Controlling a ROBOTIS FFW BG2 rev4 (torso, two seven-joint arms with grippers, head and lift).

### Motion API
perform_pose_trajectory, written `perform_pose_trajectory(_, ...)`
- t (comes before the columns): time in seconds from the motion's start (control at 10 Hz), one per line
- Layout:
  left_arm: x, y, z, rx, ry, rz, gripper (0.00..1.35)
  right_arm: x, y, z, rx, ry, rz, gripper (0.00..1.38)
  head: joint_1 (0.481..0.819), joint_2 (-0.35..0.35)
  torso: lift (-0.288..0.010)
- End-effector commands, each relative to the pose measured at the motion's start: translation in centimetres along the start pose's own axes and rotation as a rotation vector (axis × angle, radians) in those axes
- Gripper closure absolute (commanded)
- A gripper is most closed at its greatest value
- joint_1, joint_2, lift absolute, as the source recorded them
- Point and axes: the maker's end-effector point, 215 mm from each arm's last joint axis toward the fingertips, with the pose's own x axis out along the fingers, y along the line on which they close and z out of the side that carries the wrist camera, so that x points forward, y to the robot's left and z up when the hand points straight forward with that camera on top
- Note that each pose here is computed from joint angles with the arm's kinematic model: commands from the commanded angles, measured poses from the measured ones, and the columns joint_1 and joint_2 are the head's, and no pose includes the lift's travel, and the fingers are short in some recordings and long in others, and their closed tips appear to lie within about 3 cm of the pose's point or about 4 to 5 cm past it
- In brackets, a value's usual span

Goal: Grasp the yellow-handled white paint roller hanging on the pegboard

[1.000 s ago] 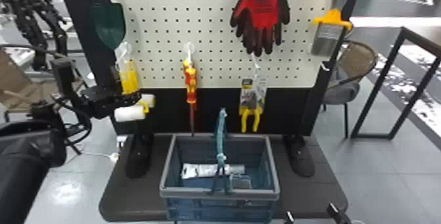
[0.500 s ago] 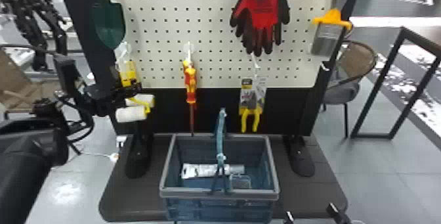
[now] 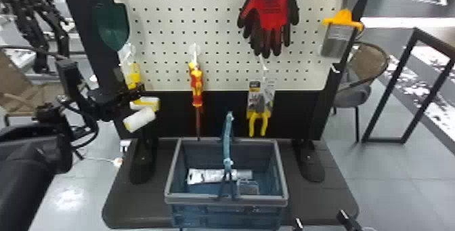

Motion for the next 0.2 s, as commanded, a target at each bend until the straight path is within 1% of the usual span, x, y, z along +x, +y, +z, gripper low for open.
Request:
perform_pose_trajectory(0.0,0.0,0.02,0.08,0.001,-0.002,0.0,1.22,0.0,0.02,0.0,0.0,0.0,0.001,0.07,0.549,0.0,-0.1)
perform_pose_trajectory(0.1,0.0,-0.06,0.04,0.007,-0.002,-0.001,1.22,-0.02,-0.02,-0.08,0.0,0.002,-0.001,0.07,0.549,0.0,-0.1)
